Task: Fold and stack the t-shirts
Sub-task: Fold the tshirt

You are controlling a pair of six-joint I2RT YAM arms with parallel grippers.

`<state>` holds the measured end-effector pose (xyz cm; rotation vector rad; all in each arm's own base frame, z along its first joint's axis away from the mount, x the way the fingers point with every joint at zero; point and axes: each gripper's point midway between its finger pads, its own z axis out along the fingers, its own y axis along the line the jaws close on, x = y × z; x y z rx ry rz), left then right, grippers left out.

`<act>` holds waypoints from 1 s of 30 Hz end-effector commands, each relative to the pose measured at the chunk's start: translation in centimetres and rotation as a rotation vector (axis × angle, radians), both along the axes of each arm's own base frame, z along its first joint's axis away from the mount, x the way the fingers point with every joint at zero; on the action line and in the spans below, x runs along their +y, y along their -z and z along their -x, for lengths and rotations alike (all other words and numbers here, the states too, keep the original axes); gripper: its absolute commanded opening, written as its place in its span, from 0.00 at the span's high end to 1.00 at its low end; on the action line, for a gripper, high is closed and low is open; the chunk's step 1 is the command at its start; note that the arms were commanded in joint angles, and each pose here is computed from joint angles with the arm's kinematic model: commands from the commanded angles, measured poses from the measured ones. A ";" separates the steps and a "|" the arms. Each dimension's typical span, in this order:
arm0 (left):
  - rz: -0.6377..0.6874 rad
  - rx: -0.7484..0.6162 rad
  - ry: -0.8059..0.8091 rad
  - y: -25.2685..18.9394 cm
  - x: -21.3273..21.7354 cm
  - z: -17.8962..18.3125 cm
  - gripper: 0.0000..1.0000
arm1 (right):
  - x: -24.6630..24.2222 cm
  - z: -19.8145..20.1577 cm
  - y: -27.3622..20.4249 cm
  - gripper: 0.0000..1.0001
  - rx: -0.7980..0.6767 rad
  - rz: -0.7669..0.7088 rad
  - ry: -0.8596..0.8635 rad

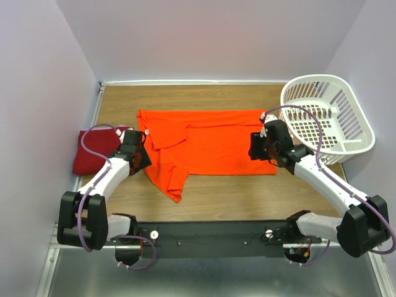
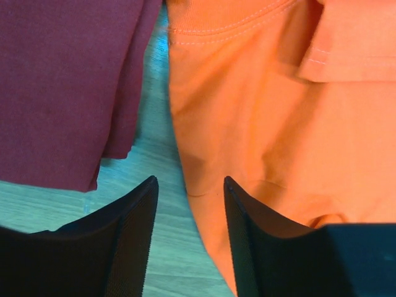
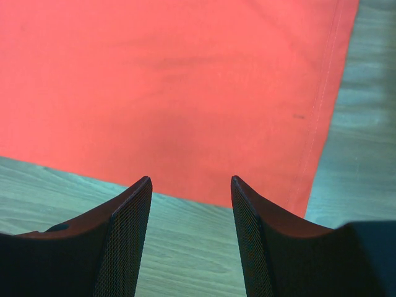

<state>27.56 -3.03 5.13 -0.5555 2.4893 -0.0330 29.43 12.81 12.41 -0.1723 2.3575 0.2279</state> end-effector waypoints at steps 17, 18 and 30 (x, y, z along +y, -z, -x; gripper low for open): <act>-0.047 0.129 -0.050 3.9 -0.7 1.3 0.63 | -1.8 0.6 0.3 0.39 -0.009 0.015 0.111; -0.055 0.133 -0.054 3.9 -0.6 1.3 0.63 | -1.9 0.6 0.4 0.39 -0.008 0.019 0.114; -0.058 0.058 -0.127 2.1 0.1 0.8 0.54 | -1.7 0.7 0.4 0.39 -0.003 0.015 0.106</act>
